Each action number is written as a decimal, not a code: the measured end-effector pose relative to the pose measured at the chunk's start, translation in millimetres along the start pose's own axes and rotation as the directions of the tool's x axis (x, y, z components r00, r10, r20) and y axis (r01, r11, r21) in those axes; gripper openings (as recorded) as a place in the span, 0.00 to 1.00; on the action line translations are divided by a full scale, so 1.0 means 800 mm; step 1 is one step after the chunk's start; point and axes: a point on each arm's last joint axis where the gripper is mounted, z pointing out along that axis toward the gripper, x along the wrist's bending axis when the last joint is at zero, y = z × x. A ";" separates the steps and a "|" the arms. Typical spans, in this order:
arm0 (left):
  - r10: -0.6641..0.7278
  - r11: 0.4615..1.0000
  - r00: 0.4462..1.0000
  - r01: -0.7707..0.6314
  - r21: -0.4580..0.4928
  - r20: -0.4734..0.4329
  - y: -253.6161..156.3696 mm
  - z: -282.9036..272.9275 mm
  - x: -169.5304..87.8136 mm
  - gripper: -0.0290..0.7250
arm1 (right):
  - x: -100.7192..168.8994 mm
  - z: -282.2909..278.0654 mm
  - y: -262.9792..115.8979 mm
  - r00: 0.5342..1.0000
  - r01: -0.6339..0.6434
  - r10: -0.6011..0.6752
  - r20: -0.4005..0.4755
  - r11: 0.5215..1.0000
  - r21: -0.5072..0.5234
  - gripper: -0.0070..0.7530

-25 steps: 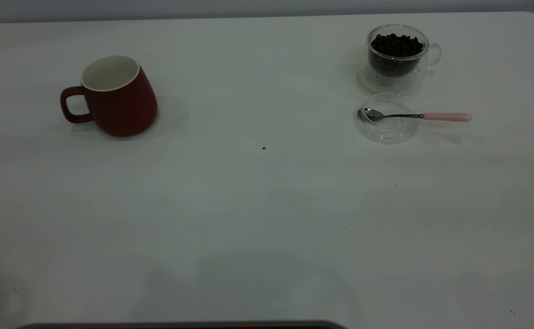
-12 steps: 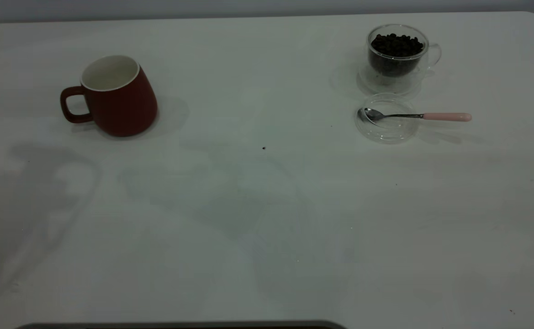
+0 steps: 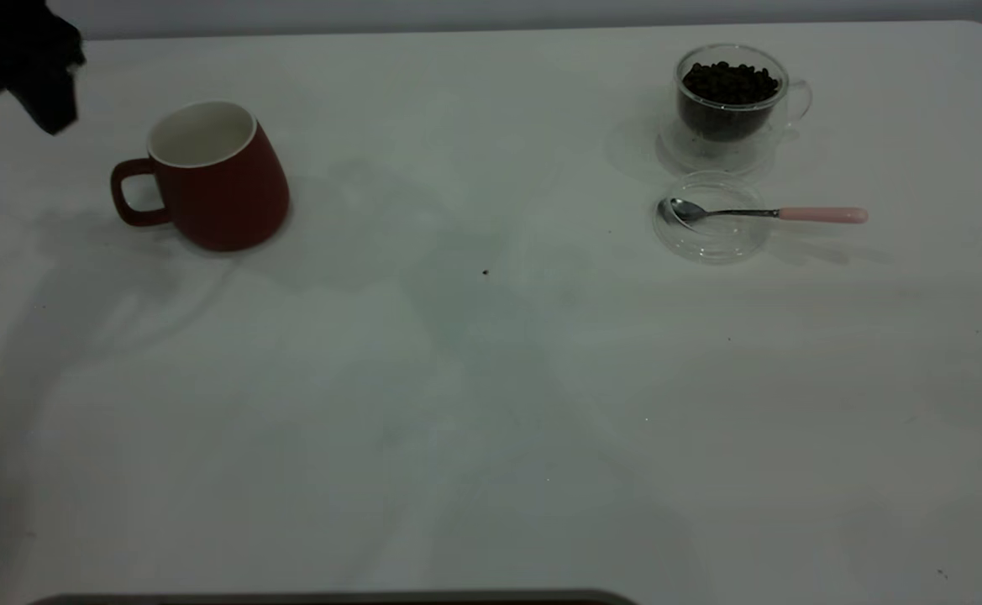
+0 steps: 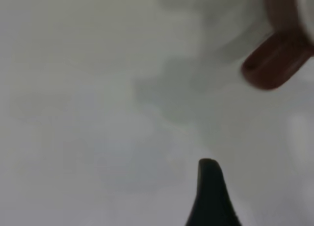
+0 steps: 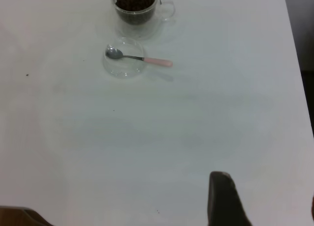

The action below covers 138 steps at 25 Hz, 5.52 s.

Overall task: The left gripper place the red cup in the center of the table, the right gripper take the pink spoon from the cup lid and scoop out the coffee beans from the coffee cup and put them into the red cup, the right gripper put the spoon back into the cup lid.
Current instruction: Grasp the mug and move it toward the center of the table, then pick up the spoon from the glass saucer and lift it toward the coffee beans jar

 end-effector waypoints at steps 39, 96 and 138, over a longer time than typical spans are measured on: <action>0.612 0.761 0.783 -0.545 -0.350 0.111 0.050 0.085 -0.034 0.82 | 0.000 0.000 0.000 1.000 0.000 0.000 0.000 1.000 0.000 0.61; -0.112 0.908 0.969 0.190 -0.373 0.221 -0.115 -0.378 -0.115 0.82 | 0.000 0.000 0.000 1.000 0.000 0.000 0.000 1.000 0.000 0.61; -0.466 0.618 0.873 0.439 -0.652 0.146 -0.428 -0.253 -0.256 0.82 | 0.000 0.000 0.000 1.000 0.000 0.000 0.000 1.000 0.000 0.61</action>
